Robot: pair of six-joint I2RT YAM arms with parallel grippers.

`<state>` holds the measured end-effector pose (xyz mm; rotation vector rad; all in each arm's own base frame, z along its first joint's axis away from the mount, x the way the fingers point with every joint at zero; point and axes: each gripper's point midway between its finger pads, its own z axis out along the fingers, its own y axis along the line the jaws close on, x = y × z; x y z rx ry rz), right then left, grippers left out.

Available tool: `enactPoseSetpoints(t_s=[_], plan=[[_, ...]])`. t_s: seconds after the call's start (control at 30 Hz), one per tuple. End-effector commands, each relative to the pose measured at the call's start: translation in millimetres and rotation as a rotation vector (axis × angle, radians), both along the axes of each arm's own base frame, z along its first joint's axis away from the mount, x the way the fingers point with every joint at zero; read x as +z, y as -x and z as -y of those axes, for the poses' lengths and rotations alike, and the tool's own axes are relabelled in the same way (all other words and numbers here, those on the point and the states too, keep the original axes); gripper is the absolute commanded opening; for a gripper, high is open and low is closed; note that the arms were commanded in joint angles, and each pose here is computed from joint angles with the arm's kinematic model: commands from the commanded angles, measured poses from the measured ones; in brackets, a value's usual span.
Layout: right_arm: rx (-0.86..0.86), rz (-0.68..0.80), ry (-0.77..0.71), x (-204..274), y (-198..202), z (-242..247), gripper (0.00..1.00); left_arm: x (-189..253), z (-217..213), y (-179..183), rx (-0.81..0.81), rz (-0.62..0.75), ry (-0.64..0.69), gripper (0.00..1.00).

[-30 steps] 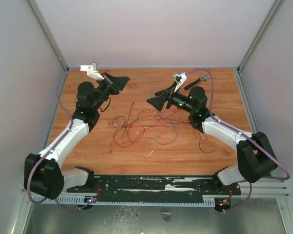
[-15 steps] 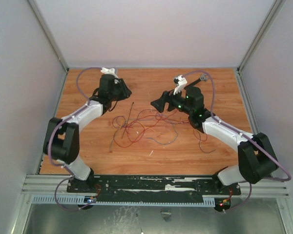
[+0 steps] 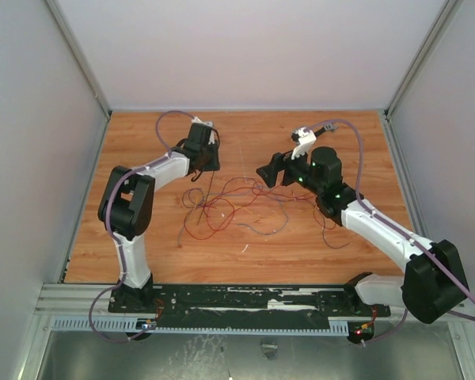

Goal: Zip-tie the wires
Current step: Pick up the ribbon from the center of the board.

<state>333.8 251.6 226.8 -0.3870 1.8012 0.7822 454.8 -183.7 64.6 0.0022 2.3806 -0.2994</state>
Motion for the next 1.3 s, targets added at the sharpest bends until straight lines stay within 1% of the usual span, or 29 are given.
enactPoseSetpoints(t_s=[0.0,0.3,0.8,0.9,1.0,1.03,1.13,1.2,1.27], plan=[[-0.037,0.011,0.045,-5,3,10,0.82,-12,-2,-2,-0.011,-0.024,-0.069,0.33],[-0.046,0.026,0.049,0,3,12,0.83,-18,-6,-2,0.005,-0.031,-0.097,0.31],[-0.067,0.032,0.056,1,3,17,0.83,-42,-5,4,-0.01,-0.08,-0.116,0.2],[-0.07,0.03,0.058,0,4,18,0.83,-47,-5,6,-0.015,-0.089,-0.121,0.14],[-0.077,0.034,0.063,0,3,20,0.83,-51,-6,8,-0.011,-0.094,-0.125,0.01],[-0.076,0.036,0.067,0,3,20,0.83,-50,-5,7,-0.009,-0.087,-0.12,0.0],[-0.056,0.032,0.072,-2,5,17,0.83,-29,1,-1,-0.01,-0.03,-0.065,0.0],[-0.037,0.023,0.061,-5,8,14,0.84,0,9,-9,-0.022,0.033,0.018,0.0],[-0.006,0.012,0.028,-5,11,9,0.87,38,19,-17,-0.044,0.117,0.121,0.0]])
